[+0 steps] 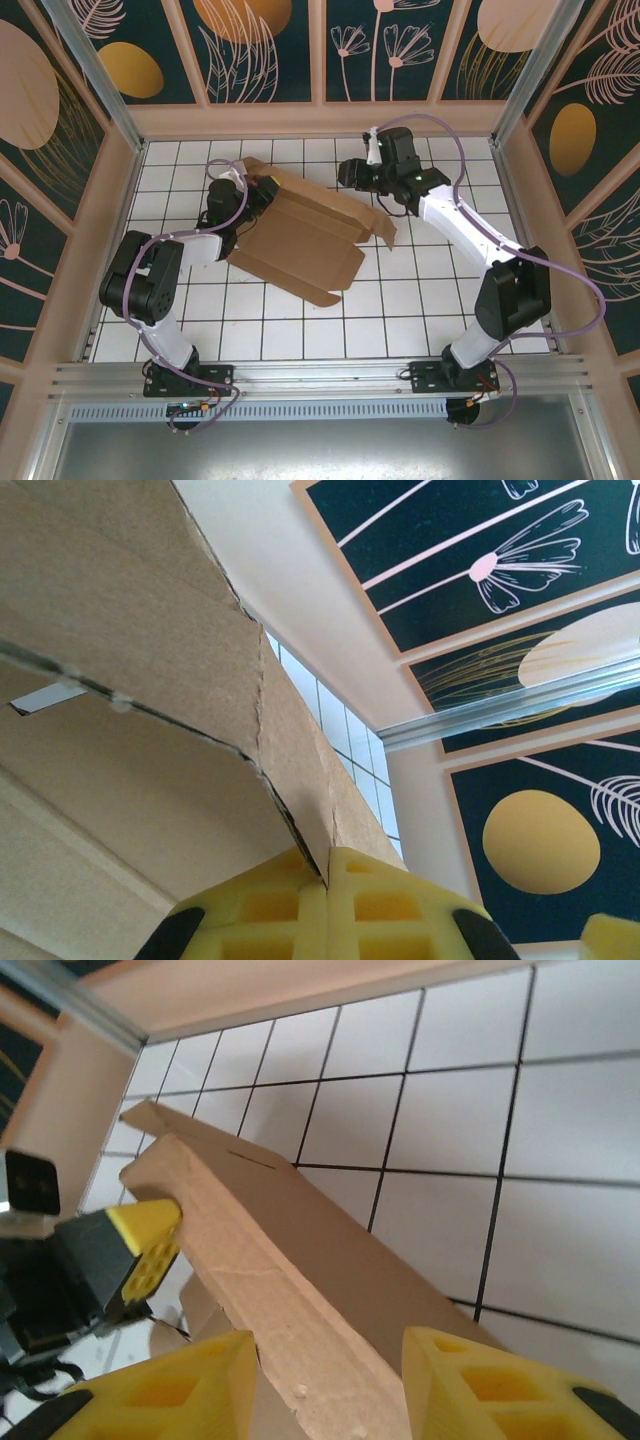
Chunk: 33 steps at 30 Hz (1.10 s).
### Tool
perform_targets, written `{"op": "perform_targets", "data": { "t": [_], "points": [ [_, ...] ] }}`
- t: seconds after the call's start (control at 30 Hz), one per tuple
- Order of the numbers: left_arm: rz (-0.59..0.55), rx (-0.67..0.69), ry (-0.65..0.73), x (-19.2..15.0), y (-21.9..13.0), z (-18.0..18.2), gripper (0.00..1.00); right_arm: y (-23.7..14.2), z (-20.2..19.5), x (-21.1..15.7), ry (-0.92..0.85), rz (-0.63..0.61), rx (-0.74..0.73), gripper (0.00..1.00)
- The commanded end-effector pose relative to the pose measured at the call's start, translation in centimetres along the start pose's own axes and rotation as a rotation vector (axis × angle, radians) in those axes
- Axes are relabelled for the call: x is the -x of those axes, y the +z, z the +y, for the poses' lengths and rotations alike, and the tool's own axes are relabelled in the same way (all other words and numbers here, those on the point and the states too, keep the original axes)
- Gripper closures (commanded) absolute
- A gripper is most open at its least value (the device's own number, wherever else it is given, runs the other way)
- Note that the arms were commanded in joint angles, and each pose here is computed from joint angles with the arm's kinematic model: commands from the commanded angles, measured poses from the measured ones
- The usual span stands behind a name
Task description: Fold the paper box
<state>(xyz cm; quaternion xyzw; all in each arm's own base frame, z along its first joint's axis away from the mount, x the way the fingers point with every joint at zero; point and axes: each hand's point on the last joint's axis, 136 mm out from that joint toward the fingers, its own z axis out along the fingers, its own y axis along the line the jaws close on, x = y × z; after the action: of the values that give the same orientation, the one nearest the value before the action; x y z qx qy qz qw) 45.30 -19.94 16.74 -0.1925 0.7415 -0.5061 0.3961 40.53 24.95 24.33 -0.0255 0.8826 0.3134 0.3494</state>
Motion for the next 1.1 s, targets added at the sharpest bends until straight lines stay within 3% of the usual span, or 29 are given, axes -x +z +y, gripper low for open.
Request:
{"op": "perform_targets", "data": {
  "t": [0.0, 0.2, 0.53, 0.67, 0.93, 1.07],
  "points": [
    [-0.062, -0.024, 0.009, 1.4, 0.1, -0.7, 1.00, -3.1, 1.2, 2.4, 0.250, -0.127, 0.067, 0.55],
    [-0.083, 0.033, -0.020, 1.8, 0.3, 0.4, 1.00, -3.4, -1.1, -0.9, 0.497, -0.072, -0.025, 0.54],
    [-0.098, 0.149, -0.036, 1.8, -0.2, 2.2, 1.00, -0.9, -3.9, -4.2, 0.529, 0.003, -0.071, 0.50],
    [-0.077, 0.169, -0.025, 1.6, 0.0, 2.6, 1.00, 1.3, -4.1, -5.4, 0.539, 0.057, -0.034, 0.49],
    [-0.072, 0.148, -0.028, 1.6, 0.0, 2.1, 1.00, 4.1, -2.8, -4.5, 0.518, 0.082, 0.086, 0.47],
    [-0.074, 0.154, -0.035, 1.6, -0.2, 2.1, 1.00, 5.2, -2.7, -3.7, 0.537, 0.090, 0.151, 0.58]
  ]
}}
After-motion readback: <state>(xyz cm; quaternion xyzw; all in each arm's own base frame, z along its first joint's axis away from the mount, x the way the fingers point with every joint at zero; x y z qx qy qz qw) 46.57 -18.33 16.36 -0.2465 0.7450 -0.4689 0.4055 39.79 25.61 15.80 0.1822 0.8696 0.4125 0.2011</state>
